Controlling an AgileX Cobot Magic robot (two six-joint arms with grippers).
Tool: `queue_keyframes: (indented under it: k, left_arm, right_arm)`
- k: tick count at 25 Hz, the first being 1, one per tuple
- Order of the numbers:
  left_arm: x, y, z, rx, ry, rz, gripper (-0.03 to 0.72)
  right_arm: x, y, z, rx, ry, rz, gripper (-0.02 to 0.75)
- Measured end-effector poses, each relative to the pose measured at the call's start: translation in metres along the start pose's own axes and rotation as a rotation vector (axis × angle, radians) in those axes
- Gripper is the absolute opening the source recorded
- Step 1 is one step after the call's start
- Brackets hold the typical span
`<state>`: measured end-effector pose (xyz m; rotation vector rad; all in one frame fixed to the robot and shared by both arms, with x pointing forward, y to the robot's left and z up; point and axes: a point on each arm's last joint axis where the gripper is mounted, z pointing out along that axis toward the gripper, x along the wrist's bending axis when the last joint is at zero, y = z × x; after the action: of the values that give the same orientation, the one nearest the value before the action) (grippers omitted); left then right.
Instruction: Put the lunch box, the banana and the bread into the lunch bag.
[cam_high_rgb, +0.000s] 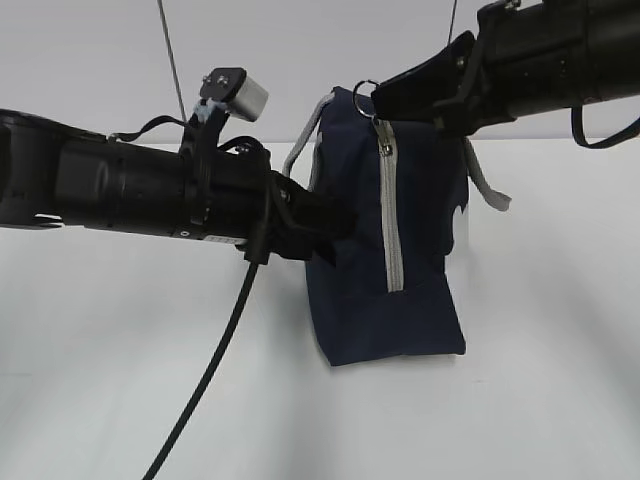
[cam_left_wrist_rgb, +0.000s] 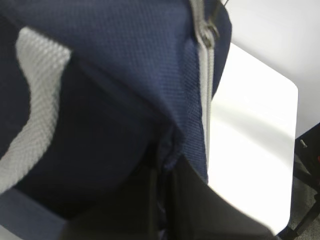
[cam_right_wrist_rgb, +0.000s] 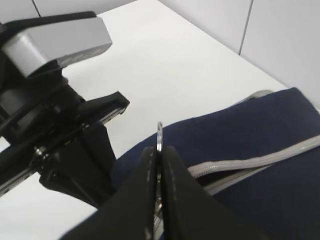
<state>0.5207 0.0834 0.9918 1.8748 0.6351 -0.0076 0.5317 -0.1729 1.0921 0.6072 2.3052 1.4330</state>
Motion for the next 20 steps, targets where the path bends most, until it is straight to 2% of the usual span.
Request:
queue_keyframes:
  k: [6,13,17,20]
  left_arm:
    - [-0.006,-0.001,0.004,0.026,-0.008,0.032,0.005]
    - [-0.007,-0.002,0.004,0.041,-0.015,0.054,0.004]
    - [-0.008,-0.003,0.004,0.047,-0.029,0.065,0.004]
    - [-0.009,-0.003,0.004,0.047,-0.044,0.056,0.004]
  right_arm:
    - [0.001,0.013,-0.005,0.02,0.05,-0.094,-0.016]
    - [0.0,0.021,-0.011,0.127,0.107,-0.246,-0.016]
    - [-0.01,0.019,-0.005,0.168,0.19,-0.242,-0.016]
    - [-0.022,0.016,0.0,0.184,0.206,-0.223,-0.016]
